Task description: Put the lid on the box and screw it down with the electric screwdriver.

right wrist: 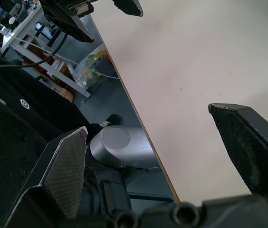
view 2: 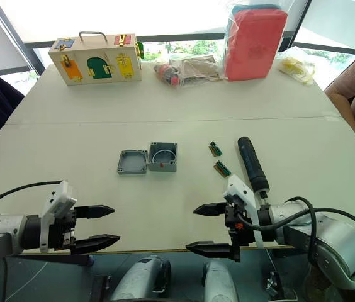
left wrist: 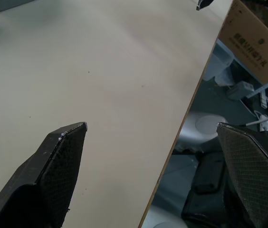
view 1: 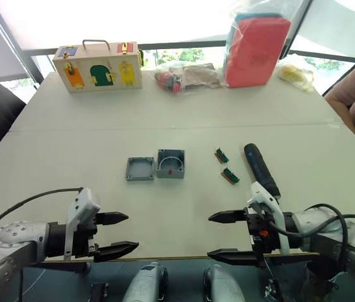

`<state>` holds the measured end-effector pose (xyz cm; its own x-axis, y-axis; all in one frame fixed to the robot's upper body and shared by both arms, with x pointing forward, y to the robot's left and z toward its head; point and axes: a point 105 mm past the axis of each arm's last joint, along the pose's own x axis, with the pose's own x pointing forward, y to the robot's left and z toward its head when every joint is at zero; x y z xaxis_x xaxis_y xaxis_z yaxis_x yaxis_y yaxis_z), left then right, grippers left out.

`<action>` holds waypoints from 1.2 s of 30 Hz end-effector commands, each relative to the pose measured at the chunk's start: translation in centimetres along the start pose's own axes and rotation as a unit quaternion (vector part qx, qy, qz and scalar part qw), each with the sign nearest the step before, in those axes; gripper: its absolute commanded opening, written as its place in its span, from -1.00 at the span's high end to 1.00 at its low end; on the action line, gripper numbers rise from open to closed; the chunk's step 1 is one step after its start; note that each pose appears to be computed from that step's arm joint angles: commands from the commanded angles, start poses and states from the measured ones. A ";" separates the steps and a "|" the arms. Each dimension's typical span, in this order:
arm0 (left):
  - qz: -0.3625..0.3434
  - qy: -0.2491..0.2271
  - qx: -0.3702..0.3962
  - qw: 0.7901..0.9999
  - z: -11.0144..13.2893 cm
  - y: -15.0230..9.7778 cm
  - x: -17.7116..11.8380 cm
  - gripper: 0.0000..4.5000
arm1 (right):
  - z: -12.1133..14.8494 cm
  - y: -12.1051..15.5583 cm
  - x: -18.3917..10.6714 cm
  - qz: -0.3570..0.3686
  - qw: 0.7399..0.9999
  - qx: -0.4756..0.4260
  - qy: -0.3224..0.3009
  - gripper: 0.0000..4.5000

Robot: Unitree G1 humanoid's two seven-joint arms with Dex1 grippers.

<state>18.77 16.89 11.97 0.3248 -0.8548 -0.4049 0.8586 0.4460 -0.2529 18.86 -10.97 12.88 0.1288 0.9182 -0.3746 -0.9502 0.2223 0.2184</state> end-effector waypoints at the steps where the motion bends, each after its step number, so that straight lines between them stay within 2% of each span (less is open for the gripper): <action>1: -0.008 -0.013 0.009 1.000 0.8 -0.2 -0.1 -0.99 | 0.6 0.5 0.1 0.007 1.000 -0.026 -0.004 -1.00; 10: -0.014 -0.026 0.008 1.000 1.9 -0.2 0.3 -0.99 | 0.9 0.1 0.4 -0.003 0.999 -0.036 -0.011 -1.00; 18: 0.015 -0.040 0.010 0.999 2.9 1.3 0.0 -0.99 | 1.2 -0.6 0.4 -0.029 0.998 -0.047 -0.019 -1.00; 26: 0.058 -0.023 0.050 0.997 3.1 2.9 0.1 -0.99 | 1.5 -1.5 0.8 -0.062 0.996 -0.059 -0.031 -1.00; 29: 0.060 0.015 0.022 0.998 2.8 3.4 -0.3 -0.99 | 1.7 -1.6 0.8 -0.070 0.996 -0.052 -0.036 -1.00; 31: 0.053 0.039 0.024 0.998 3.9 3.9 -0.7 -0.99 | 1.9 -2.1 0.7 -0.088 0.994 -0.044 -0.039 -1.00; 33: 0.043 0.062 0.098 0.992 6.8 4.7 -0.5 -0.99 | 3.4 -2.7 0.5 -0.110 0.992 -0.024 -0.057 -1.00; 36: 0.027 0.074 0.161 0.984 10.2 5.3 0.5 -0.99 | 5.6 -3.0 0.7 -0.121 0.988 -0.033 -0.089 -1.00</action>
<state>26.59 16.93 18.85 0.3663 -0.7732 -0.5177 0.9093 0.4154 0.0228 23.19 -9.63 15.49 0.3737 0.8811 -0.2898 -0.9029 0.4171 0.1042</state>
